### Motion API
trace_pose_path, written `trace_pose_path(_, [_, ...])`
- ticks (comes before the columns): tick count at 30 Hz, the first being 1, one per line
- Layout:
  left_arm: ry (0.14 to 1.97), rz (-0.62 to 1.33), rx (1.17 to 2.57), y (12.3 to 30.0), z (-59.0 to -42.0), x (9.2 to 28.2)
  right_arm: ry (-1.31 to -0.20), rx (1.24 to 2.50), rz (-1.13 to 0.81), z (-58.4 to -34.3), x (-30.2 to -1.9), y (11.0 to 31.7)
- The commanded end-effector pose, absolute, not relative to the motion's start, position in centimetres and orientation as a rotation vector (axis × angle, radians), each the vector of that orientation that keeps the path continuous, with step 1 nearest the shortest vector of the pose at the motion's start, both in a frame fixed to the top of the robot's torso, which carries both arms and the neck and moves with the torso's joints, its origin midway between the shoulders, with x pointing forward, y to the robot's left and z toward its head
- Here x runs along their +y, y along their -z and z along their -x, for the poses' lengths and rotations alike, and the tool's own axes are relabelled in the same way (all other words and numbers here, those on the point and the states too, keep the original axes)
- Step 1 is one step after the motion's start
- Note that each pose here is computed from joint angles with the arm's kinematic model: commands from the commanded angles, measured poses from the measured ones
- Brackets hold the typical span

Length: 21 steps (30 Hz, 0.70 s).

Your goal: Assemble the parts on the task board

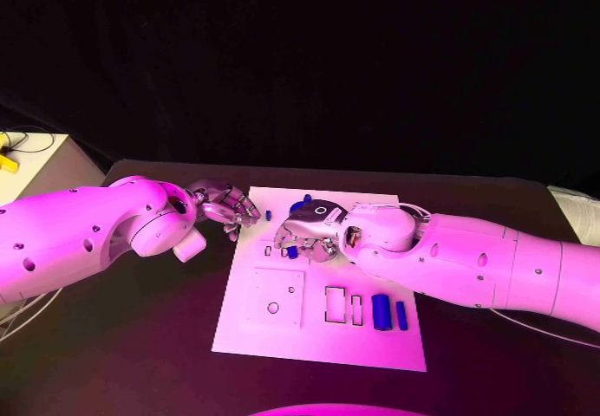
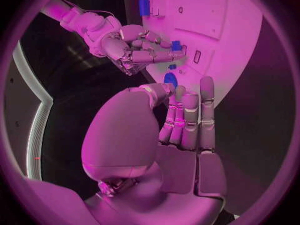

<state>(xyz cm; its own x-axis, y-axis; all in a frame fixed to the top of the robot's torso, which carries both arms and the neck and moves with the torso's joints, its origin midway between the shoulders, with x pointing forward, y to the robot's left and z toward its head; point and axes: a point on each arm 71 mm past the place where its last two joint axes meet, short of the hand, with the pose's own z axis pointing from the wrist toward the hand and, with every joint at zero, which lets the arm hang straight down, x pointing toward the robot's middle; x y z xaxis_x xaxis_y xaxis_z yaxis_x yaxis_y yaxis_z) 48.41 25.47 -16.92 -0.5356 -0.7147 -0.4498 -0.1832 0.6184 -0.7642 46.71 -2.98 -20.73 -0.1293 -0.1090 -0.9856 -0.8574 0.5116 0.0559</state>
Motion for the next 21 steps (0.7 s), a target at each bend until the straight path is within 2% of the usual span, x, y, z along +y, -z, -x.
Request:
trace_pose_path(1, [0.859,0.714,2.042,16.77,-48.38,25.46,-0.761,1.598,0.942,-46.46,-2.86,21.27])
trace_pose_path(21, [0.847,0.721,2.045,16.77,-48.41,25.68,-0.742,1.569,0.943,-46.42,-3.32,21.21])
